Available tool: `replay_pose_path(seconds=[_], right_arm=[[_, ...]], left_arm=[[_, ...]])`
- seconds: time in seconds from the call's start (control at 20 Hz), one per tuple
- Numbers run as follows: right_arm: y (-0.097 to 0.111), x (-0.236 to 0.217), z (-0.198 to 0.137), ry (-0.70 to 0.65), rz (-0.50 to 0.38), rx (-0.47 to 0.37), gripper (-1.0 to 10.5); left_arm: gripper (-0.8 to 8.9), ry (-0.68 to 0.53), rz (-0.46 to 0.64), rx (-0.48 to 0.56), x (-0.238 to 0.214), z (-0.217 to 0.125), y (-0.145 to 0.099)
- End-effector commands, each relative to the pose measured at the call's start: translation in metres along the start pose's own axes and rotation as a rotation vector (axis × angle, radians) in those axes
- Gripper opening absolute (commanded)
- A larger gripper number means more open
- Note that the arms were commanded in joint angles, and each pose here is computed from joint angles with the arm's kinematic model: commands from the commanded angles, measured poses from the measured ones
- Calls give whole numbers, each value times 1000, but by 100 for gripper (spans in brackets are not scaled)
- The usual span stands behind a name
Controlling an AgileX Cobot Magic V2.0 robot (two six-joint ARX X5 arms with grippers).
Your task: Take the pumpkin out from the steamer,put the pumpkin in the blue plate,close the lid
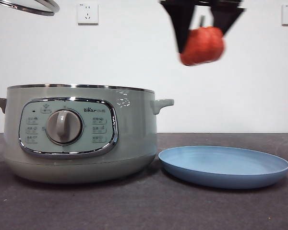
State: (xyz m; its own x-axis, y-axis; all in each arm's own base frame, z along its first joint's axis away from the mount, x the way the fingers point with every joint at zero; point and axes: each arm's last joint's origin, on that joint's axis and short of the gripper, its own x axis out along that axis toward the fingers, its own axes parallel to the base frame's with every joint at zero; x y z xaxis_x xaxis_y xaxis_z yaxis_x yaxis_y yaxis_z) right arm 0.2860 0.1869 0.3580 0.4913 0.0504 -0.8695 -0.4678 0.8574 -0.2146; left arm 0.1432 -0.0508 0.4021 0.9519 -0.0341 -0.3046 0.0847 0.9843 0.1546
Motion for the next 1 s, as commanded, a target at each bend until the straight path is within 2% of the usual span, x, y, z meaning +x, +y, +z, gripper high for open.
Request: replay_pose_path(seconds=[0.05,0.2,0.45,0.8,0.85,1.0], right_arm=[[-7,14,-18,27,-53,92,-11],[-7,39,-49,-20,-61,138,-11],[11,85,-97,-77,105,148,1],[21,132,-108,28,112,133,13],[22,137,-109,46,111,133,62],[26,154,-112,101,101,164,359]], left_arm=[[-9,-86,-7,-16,-3,10,1],[-9,-102,-39,-23,1,13,-1],[-9,-104,-40,-24,8,14,-4],[-9,-102,-41,-23,14,15,-6],[-9,-100,-42,-22,14,15,-6],[-9,-100,-42,-22,14,15,-6]])
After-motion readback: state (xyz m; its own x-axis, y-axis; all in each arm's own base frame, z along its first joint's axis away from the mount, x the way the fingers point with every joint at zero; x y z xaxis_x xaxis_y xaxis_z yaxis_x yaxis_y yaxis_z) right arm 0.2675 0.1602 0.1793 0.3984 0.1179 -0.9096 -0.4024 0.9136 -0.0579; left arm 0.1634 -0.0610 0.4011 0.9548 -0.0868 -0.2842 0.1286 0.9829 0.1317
